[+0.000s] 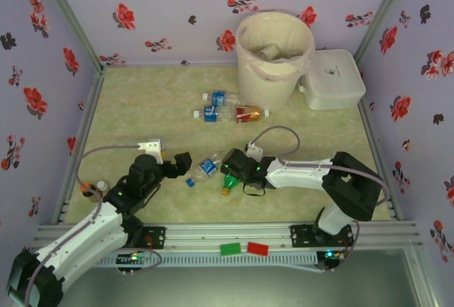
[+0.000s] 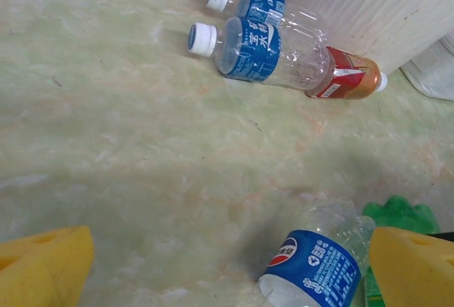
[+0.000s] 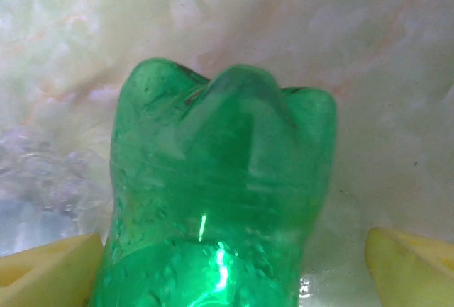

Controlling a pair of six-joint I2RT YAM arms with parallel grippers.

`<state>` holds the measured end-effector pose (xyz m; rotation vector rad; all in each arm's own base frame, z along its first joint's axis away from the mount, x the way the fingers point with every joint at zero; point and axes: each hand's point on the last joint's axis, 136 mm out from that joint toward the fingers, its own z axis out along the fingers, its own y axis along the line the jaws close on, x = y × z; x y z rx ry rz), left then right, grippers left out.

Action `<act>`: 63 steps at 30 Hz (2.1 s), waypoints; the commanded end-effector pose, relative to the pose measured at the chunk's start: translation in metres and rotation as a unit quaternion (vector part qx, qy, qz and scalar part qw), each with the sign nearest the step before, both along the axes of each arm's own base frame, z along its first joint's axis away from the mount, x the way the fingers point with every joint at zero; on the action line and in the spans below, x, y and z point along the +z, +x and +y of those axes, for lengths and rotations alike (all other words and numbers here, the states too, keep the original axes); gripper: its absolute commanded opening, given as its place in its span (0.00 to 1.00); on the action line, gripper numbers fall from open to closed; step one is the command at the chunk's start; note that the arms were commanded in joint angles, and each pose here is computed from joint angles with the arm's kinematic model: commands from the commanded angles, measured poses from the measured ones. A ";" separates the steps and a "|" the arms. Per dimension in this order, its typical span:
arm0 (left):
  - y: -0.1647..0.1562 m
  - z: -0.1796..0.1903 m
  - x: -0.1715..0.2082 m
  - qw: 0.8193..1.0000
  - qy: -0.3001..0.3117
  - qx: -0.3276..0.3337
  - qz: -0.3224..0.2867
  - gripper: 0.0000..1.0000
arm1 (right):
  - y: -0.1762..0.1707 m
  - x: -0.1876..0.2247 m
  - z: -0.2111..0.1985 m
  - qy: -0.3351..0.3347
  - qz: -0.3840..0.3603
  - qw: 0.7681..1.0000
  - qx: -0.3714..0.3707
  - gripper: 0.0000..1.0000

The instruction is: Put the plastic bottles in the bin

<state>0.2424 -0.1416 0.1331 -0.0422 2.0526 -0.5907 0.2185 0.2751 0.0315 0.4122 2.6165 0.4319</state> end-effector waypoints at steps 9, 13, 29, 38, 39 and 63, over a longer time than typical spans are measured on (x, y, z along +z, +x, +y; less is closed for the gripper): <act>0.013 -0.003 0.000 1.000 -0.015 0.022 0.008 1.00 | 0.003 -0.008 0.012 0.029 -0.001 0.999 -0.018 0.83; 0.013 -0.003 -0.002 1.000 -0.012 0.022 0.012 1.00 | 0.003 -0.008 0.009 0.030 -0.004 0.999 -0.018 0.72; 0.020 -0.008 -0.004 1.000 -0.009 0.021 0.011 1.00 | 0.037 0.063 0.014 0.049 -0.099 0.993 0.029 0.53; 0.021 -0.009 -0.008 1.000 -0.004 0.020 0.016 1.00 | 0.104 0.174 0.009 0.075 -0.211 0.972 0.066 0.51; 0.020 -0.009 -0.008 1.000 -0.005 0.020 0.015 1.00 | 0.110 0.187 0.007 0.070 -0.224 0.969 0.071 0.51; 0.008 -0.009 -0.025 0.998 0.008 0.002 0.057 1.00 | 0.294 0.394 -0.102 0.032 -0.421 0.906 -0.039 0.47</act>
